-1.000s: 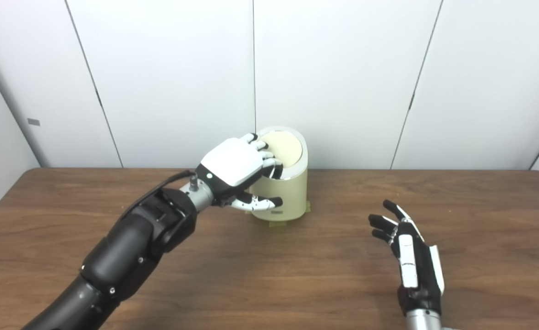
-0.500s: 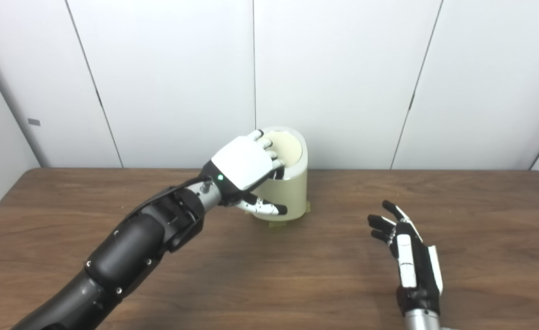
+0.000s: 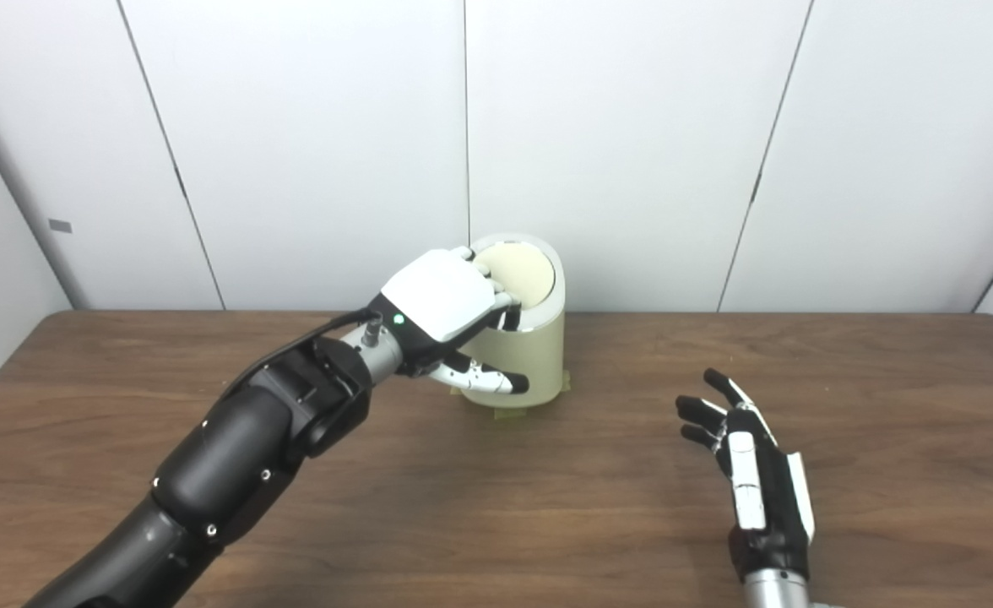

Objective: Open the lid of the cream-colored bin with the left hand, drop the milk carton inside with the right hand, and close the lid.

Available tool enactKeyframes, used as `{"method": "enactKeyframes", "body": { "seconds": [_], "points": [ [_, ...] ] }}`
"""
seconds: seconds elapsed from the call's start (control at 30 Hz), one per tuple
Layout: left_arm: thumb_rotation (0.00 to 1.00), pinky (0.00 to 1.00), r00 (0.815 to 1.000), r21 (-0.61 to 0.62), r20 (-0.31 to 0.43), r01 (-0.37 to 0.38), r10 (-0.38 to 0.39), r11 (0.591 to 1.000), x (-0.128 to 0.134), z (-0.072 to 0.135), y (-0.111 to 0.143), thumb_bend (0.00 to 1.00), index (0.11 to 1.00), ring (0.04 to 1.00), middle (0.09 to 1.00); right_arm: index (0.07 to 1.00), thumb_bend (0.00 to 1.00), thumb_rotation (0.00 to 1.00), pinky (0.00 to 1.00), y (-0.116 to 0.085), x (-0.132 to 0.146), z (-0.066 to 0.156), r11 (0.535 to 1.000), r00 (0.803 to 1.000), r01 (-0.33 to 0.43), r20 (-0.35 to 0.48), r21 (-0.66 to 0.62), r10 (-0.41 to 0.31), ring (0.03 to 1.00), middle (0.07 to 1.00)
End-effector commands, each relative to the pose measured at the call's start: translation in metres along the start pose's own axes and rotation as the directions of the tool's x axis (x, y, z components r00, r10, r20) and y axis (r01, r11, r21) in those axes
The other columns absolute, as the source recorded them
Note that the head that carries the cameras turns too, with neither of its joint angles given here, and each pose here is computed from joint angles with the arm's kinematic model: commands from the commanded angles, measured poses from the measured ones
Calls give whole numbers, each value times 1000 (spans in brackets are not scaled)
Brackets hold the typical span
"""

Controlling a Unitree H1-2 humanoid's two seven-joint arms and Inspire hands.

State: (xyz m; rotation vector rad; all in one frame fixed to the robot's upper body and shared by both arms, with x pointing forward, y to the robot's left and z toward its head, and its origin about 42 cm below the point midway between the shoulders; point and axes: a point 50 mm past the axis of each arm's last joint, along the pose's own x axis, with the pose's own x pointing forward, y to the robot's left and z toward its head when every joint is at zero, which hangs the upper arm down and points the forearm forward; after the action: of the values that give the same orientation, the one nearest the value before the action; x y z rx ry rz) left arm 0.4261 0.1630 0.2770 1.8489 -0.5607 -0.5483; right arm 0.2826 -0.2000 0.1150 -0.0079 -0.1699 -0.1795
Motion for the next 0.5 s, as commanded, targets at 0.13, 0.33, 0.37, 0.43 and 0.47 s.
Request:
{"method": "enactKeyframes", "body": {
  "seconds": [0.13,0.33,0.37,0.43,0.47],
  "points": [
    [874,940,991,-198,-15,-130,129,972,-11,-4,-1,527,862,887,842,843,376,956,708,-3,-19,-26,1000,995,3,-101,2,-3,738,691],
    [908,914,932,-346,-138,-364,337,865,-22,-7,13,425,893,901,872,853,372,958,712,-3,-20,-27,1000,995,1,-102,4,-1,745,692],
    [923,923,923,-367,-159,-384,349,848,-23,-7,14,422,902,913,883,851,371,960,713,-3,-20,-27,1000,995,0,-102,4,0,745,693],
    [937,927,908,-429,-203,-419,366,800,-27,-8,15,419,911,923,894,848,371,958,714,-3,-20,-27,1000,995,1,-103,8,0,745,694],
    [900,911,900,-474,-226,-435,372,765,-29,-8,15,412,910,920,897,849,375,954,712,-3,-20,-27,1000,995,2,-103,7,-1,743,694]
  ]
}}
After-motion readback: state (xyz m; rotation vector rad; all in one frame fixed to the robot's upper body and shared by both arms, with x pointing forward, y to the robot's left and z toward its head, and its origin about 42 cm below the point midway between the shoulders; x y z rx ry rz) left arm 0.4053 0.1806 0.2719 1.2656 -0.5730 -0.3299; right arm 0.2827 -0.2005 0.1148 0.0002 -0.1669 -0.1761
